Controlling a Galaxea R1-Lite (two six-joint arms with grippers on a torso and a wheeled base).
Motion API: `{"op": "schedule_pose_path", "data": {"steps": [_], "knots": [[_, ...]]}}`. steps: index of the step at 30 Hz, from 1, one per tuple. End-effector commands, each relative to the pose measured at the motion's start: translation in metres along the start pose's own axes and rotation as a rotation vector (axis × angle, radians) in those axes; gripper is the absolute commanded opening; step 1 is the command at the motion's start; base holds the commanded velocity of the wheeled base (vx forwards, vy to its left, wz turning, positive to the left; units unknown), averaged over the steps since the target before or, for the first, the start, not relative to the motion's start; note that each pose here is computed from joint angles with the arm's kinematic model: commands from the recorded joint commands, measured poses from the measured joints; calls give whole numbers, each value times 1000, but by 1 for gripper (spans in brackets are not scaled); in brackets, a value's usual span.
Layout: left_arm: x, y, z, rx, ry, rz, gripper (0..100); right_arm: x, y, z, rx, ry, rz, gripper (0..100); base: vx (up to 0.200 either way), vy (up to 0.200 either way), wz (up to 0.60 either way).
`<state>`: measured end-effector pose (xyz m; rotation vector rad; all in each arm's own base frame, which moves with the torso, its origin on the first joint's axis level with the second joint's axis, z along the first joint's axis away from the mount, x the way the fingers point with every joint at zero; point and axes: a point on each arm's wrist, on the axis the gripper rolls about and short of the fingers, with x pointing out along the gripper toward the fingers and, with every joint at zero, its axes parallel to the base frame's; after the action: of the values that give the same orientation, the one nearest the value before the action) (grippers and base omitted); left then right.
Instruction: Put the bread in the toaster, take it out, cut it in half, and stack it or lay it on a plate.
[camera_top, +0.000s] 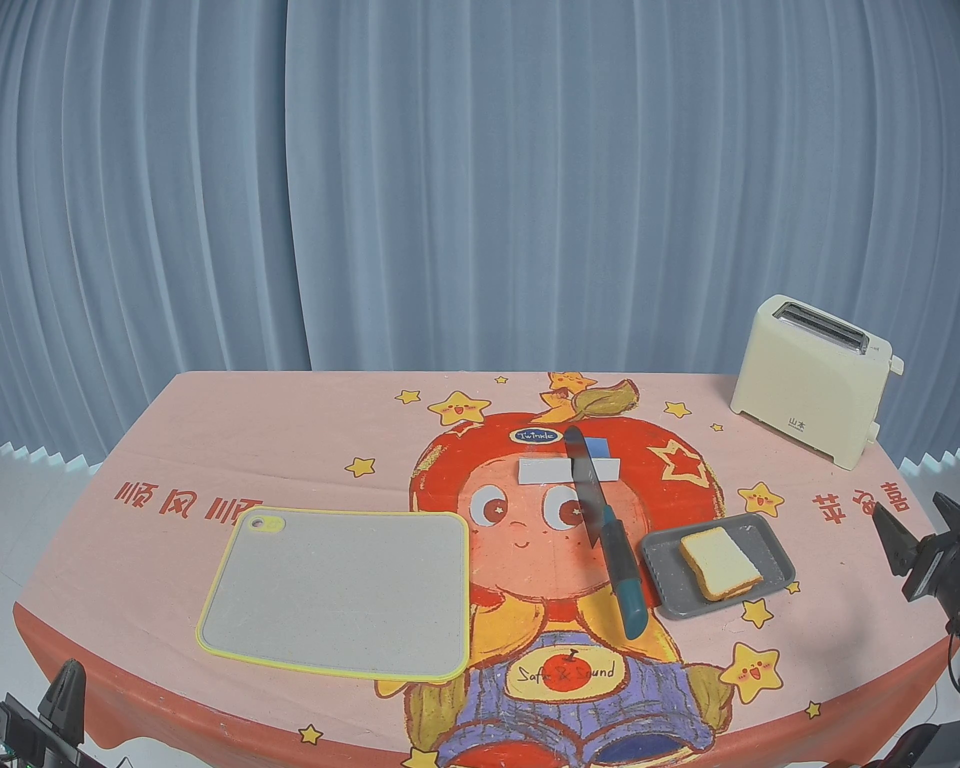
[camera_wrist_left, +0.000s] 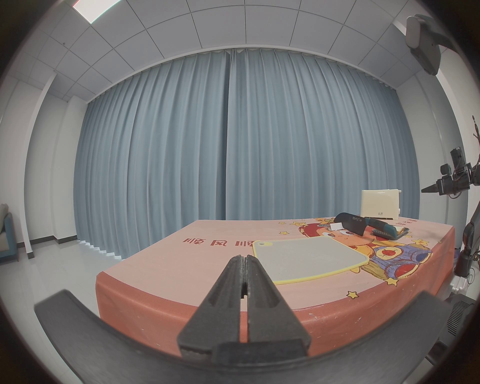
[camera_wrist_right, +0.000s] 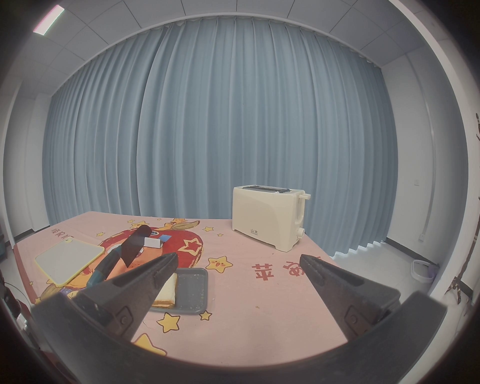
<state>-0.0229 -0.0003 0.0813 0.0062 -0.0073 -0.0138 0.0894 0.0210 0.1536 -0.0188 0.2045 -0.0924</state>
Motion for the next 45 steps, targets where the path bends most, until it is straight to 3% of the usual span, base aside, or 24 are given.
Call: {"op": "schedule_pose_path", "data": {"steps": [1,21,34,45], "knots": [[1,0,-5,0,9,0,0,-6,-4,-4,1,-14,-9,100,0,0,0],[1,0,-5,0,9,0,0,-13,-8,-13,5,-22,-21,100,0,0,0],[1,0,-5,0,10,0,0,-22,-17,-19,20,-55,-87,100,0,0,0],[1,0,-5,0,9,0,0,-27,-25,-13,53,-103,-194,100,0,0,0]]}}
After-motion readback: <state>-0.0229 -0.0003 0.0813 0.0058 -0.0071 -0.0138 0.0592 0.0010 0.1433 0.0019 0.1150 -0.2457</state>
